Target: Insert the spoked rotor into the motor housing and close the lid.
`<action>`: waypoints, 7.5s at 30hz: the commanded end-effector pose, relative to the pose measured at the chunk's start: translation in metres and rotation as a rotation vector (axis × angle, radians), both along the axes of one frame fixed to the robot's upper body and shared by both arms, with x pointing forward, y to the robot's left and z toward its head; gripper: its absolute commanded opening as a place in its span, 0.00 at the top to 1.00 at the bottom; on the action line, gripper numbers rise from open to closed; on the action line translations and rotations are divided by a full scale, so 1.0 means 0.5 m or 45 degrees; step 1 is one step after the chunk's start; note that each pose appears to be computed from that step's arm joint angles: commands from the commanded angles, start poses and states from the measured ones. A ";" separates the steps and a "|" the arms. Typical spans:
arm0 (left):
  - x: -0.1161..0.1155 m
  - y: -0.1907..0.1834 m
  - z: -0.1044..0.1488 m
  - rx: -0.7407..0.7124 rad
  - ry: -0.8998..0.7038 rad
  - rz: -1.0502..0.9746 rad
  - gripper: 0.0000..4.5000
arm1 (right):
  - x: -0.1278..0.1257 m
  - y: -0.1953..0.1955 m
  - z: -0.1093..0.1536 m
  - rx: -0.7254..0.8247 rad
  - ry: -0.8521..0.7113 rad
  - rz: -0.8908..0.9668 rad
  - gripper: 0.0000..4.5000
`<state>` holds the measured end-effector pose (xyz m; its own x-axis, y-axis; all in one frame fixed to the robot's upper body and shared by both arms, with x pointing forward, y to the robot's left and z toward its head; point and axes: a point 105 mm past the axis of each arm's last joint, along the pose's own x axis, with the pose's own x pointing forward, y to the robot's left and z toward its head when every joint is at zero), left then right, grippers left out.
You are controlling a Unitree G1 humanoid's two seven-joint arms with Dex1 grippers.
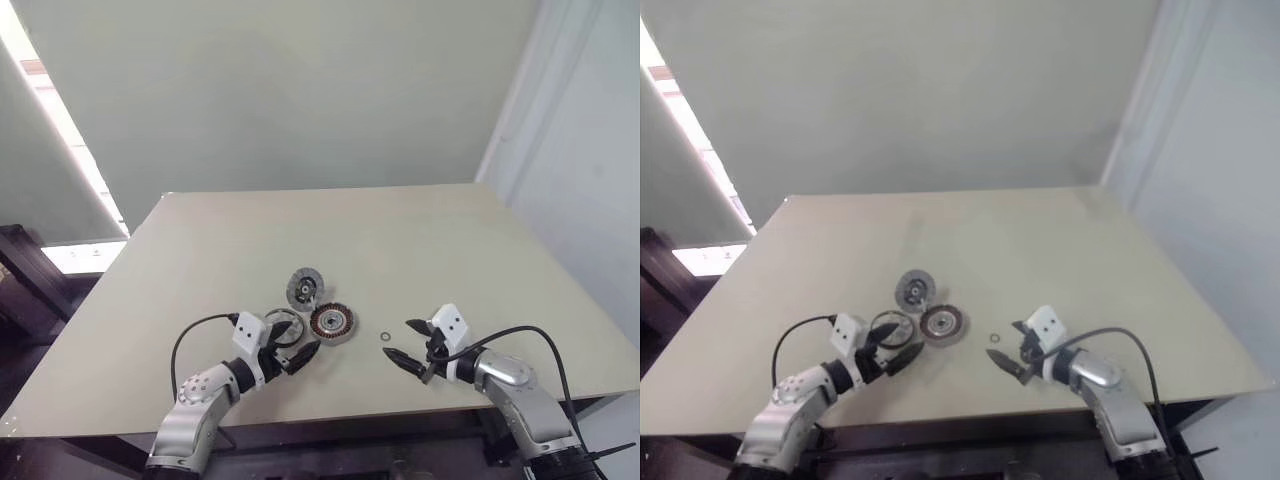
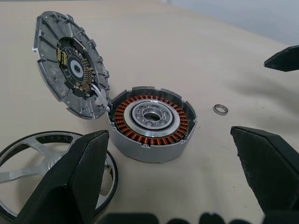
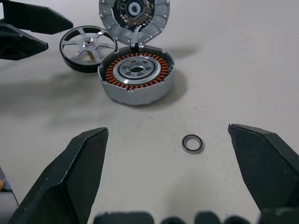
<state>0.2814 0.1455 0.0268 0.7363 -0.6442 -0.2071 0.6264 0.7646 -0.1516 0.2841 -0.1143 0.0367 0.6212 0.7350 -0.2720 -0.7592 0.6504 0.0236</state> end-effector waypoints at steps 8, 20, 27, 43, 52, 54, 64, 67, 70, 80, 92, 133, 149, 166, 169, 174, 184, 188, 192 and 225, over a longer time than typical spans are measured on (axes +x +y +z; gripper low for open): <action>0.011 0.004 0.034 -0.010 -0.079 -0.004 0.01 | 0.010 0.002 0.039 0.043 -0.091 -0.007 0.00; -0.005 0.002 0.029 -0.027 -0.061 -0.003 0.01 | 0.027 -0.008 0.047 0.064 -0.097 -0.081 0.00; 0.004 0.008 0.034 -0.017 -0.069 -0.009 0.01 | 0.036 -0.021 0.049 0.093 -0.088 -0.168 0.00; -0.030 -0.036 0.026 -0.025 0.014 -0.219 0.01 | 0.053 -0.008 -0.018 -0.051 0.114 -0.311 0.00; -0.034 -0.047 0.022 -0.030 0.020 -0.245 0.01 | 0.086 0.014 -0.039 -0.013 0.121 -0.382 0.00; -0.034 -0.049 0.022 -0.032 0.021 -0.250 0.01 | 0.091 0.023 -0.045 0.003 0.111 -0.381 0.00; -0.033 -0.048 0.023 -0.023 0.020 -0.249 0.01 | 0.095 0.050 -0.077 -0.015 0.096 -0.333 0.00; -0.032 -0.047 0.023 -0.021 0.018 -0.246 0.01 | 0.098 0.055 -0.079 -0.016 0.093 -0.328 0.00; -0.032 -0.046 0.022 -0.020 0.017 -0.243 0.01 | 0.098 0.059 -0.083 -0.023 0.097 -0.319 0.00; -0.032 -0.044 0.021 -0.018 0.018 -0.231 0.00 | 0.088 0.067 -0.099 -0.047 0.137 -0.290 0.53; -0.030 -0.033 0.018 -0.016 0.023 -0.202 0.00 | 0.099 0.080 -0.052 0.021 0.055 -0.276 0.84; -0.036 0.030 0.016 0.033 -0.006 -0.036 0.00 | 0.156 0.274 -0.008 -0.014 0.027 -0.076 0.84; -0.034 0.025 0.023 0.030 -0.016 -0.042 0.00 | 0.156 0.282 -0.021 -0.018 0.051 -0.060 0.84; -0.033 0.023 0.023 0.029 -0.014 -0.049 0.00 | 0.145 0.282 -0.034 -0.059 0.080 -0.025 0.84; -0.033 0.022 0.022 0.029 -0.014 -0.052 0.00 | 0.144 0.280 -0.035 -0.063 0.081 -0.026 0.84; -0.031 0.021 0.023 0.029 -0.014 -0.056 0.00 | 0.144 0.278 -0.037 -0.072 0.085 -0.025 0.84; -0.030 0.020 0.023 0.031 -0.014 -0.059 0.00 | 0.140 0.276 -0.041 -0.091 0.098 -0.013 0.84; -0.030 0.020 0.023 0.031 -0.014 -0.061 0.00 | 0.140 0.275 -0.039 -0.081 0.093 -0.018 0.84; -0.030 0.019 0.022 0.031 -0.015 -0.061 0.00 | 0.140 0.276 -0.039 -0.078 0.091 -0.022 0.84; -0.030 0.021 0.018 0.032 -0.011 -0.061 0.00 | 0.129 0.284 0.021 0.004 0.010 0.000 0.62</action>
<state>0.2617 0.1570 0.0244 0.7047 -0.6643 -0.2492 0.6454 0.7461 -0.1638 0.3444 0.0244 0.0334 0.6076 0.7301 -0.3126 -0.7514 0.6560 0.0715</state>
